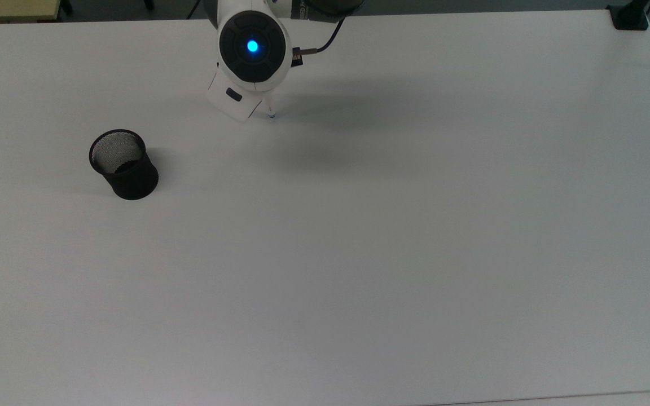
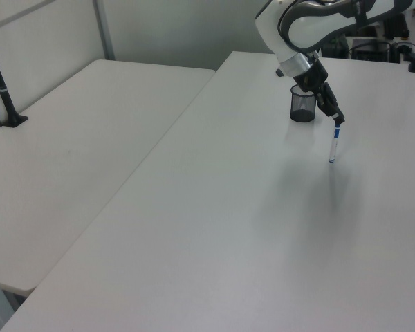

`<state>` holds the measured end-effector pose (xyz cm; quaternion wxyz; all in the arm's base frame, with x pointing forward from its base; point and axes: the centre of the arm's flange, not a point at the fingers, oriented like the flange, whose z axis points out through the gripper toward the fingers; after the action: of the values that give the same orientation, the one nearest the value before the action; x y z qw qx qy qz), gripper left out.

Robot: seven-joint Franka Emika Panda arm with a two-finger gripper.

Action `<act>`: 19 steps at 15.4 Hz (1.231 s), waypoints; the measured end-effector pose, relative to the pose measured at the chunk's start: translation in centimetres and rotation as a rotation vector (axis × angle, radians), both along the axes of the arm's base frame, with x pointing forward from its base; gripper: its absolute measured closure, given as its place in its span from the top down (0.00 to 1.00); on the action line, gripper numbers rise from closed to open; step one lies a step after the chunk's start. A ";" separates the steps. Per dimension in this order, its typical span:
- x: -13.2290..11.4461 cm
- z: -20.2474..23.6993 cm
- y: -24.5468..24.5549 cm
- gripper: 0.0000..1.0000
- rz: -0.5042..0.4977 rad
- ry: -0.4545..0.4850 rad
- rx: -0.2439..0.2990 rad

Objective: Remove the marker
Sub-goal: 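Carry the marker away from the cup and lower it toward the table, then lay the marker flat on the table and open the gripper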

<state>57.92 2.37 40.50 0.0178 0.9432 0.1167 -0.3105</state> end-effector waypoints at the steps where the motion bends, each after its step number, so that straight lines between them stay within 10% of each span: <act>1: 0.0 -0.2 0.0 0.18 0.000 0.004 0.000; 19: 2.3 -0.4 1.5 0.18 -0.136 -0.136 -0.091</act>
<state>60.18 3.90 40.10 0.0474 0.9661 0.0368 -0.2511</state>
